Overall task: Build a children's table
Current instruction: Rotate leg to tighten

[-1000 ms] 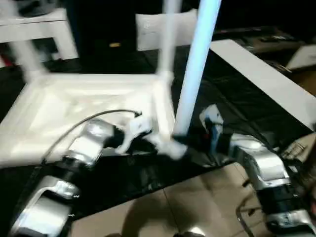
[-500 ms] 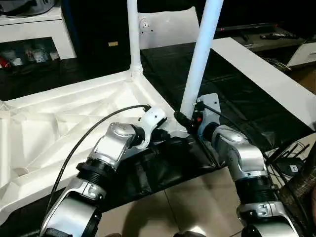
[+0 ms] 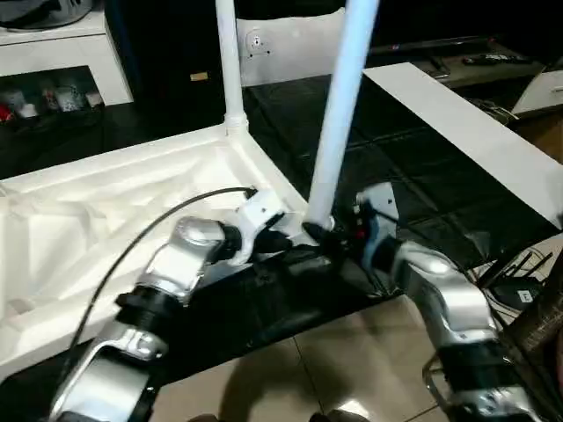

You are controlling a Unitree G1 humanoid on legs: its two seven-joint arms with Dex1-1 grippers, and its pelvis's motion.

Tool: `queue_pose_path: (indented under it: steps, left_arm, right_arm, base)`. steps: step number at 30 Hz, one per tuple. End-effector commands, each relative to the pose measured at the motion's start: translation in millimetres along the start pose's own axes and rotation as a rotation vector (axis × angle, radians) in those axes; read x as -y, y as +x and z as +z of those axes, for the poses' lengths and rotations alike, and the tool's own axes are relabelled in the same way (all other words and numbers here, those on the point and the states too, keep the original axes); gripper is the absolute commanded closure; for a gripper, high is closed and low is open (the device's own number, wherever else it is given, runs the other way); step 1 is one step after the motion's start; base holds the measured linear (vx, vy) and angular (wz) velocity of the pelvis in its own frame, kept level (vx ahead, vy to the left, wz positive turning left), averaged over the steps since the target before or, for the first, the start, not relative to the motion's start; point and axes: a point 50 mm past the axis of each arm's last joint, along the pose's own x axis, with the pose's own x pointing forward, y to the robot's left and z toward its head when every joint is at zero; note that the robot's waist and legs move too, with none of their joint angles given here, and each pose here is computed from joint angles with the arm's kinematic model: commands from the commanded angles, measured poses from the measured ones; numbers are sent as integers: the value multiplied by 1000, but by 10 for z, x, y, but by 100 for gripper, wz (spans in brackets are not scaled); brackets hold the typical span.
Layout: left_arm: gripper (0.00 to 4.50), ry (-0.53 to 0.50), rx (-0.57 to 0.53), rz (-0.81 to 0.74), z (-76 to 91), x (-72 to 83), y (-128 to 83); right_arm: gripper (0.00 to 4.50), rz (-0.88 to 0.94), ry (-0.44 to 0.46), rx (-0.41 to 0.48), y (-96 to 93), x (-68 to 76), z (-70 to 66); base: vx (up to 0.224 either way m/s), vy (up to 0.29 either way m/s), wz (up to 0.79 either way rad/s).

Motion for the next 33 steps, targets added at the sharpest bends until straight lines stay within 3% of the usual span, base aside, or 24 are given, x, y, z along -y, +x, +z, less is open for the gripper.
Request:
queue_pose_path:
  steps: [1, 8, 15, 23, 33]
  left_arm:
    - [450, 62, 42, -18, 78, -31, -77]
    - [450, 256, 10, -358, -30, 148, -190]
    - [450, 345, -41, -527, -38, 210, -220]
    - [450, 425, -82, -630, -31, 234, -239]
    - [450, 452, -87, -659, -16, 252, -220]
  right_arm:
    - [2, 72, -59, 8, -28, -28, 39]
    - [2, 285, -152, -72, -209, 58, 47]
    - [2, 478, -168, -118, -292, 80, 87]
    - [74, 603, -193, -177, -267, 54, 85]
    - [161, 706, -172, -186, -220, -20, 93]
  base:
    - [0, 0, 0]
    - [0, 0, 0]
    - [0, 0, 0]
    - [0, 0, 0]
    - [0, 0, 0]
